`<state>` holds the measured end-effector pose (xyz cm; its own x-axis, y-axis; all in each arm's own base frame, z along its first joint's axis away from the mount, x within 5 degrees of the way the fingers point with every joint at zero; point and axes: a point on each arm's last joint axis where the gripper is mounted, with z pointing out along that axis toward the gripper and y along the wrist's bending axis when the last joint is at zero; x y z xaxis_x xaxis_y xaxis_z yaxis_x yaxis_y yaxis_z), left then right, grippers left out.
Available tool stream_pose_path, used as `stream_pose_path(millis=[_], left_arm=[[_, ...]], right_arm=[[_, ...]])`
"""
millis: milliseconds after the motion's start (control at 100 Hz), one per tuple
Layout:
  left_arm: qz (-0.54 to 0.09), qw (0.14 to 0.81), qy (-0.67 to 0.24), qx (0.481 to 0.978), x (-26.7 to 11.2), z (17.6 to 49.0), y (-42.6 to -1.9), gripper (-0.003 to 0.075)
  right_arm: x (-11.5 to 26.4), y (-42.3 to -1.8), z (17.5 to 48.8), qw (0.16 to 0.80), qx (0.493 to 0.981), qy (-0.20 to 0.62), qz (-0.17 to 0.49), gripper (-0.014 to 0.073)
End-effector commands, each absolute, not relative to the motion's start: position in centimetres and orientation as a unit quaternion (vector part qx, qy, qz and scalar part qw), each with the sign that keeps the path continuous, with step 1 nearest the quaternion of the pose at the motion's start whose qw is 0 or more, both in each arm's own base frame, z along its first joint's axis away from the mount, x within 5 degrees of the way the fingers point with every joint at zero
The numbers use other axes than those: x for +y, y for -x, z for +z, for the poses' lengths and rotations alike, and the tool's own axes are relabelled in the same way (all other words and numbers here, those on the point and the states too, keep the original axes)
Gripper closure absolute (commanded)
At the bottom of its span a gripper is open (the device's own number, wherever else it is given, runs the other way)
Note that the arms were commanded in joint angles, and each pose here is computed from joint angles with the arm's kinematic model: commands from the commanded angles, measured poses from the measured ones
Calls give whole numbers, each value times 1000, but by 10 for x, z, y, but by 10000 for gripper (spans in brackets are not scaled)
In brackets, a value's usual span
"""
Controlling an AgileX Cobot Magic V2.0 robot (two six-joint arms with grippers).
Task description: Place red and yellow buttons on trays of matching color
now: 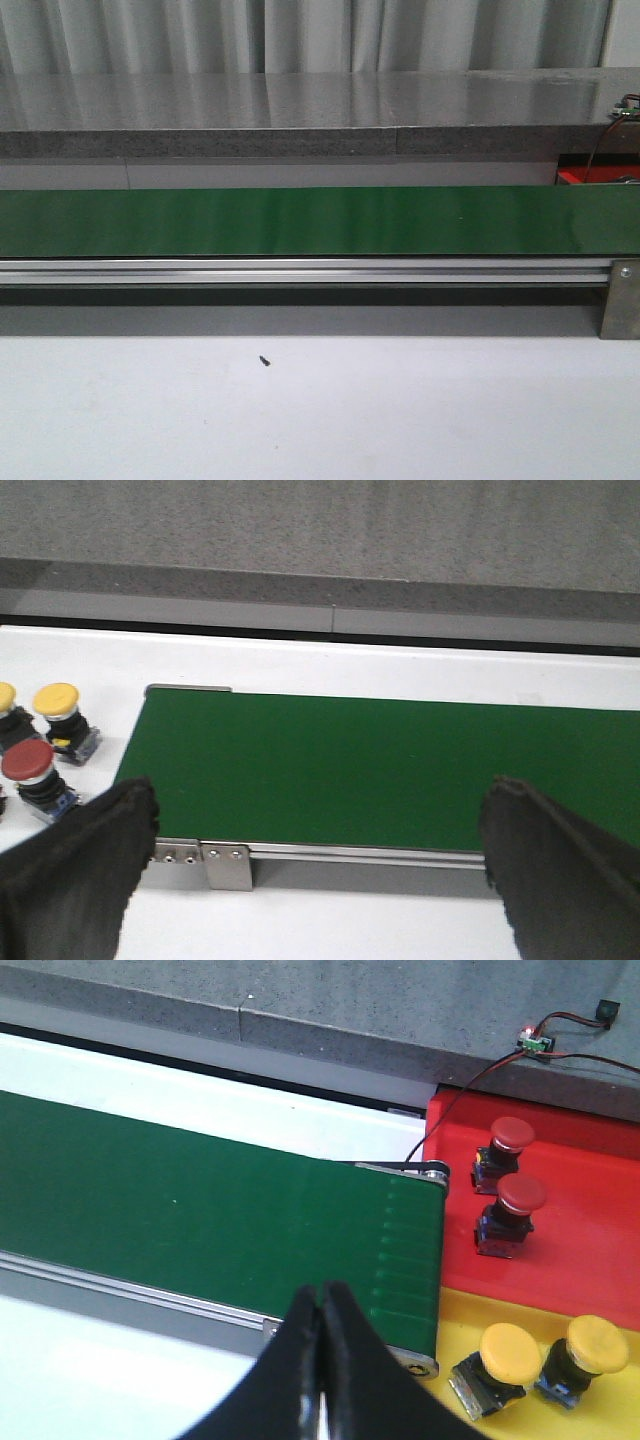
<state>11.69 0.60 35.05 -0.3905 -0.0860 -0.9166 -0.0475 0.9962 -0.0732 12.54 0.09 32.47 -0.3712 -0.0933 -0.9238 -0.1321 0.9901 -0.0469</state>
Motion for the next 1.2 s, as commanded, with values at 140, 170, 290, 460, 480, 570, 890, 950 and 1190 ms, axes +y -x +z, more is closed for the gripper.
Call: stream_pose_path(millis=[140, 170, 290, 460, 480, 570, 890, 950, 1190], left_arm=[[54, 520, 86, 848, 28, 395, -167, 101], [62, 511, 89, 853, 31, 398, -175, 101], [80, 482, 117, 865, 49, 399, -215, 101], [95, 449, 165, 873, 86, 387, -260, 101], [96, 443, 172, 874, 92, 384, -265, 101], [97, 418, 202, 880, 114, 370, -282, 101], [93, 389, 252, 881, 162, 316, -319, 101], [91, 383, 254, 883, 166, 306, -325, 101], [86, 358, 256, 894, 178, 273, -348, 101]], right_arm=[[0, -126, 338, 587, 807, 60, 9, 663], [0, -126, 338, 587, 807, 60, 9, 663], [0, -126, 338, 587, 807, 60, 9, 663], [0, -126, 338, 587, 807, 60, 9, 663], [0, -126, 338, 587, 807, 60, 9, 663], [0, -126, 338, 587, 807, 60, 9, 663], [0, -126, 338, 587, 807, 60, 9, 663], [0, -126, 338, 587, 807, 60, 9, 663], [0, -126, 338, 587, 807, 60, 9, 663]])
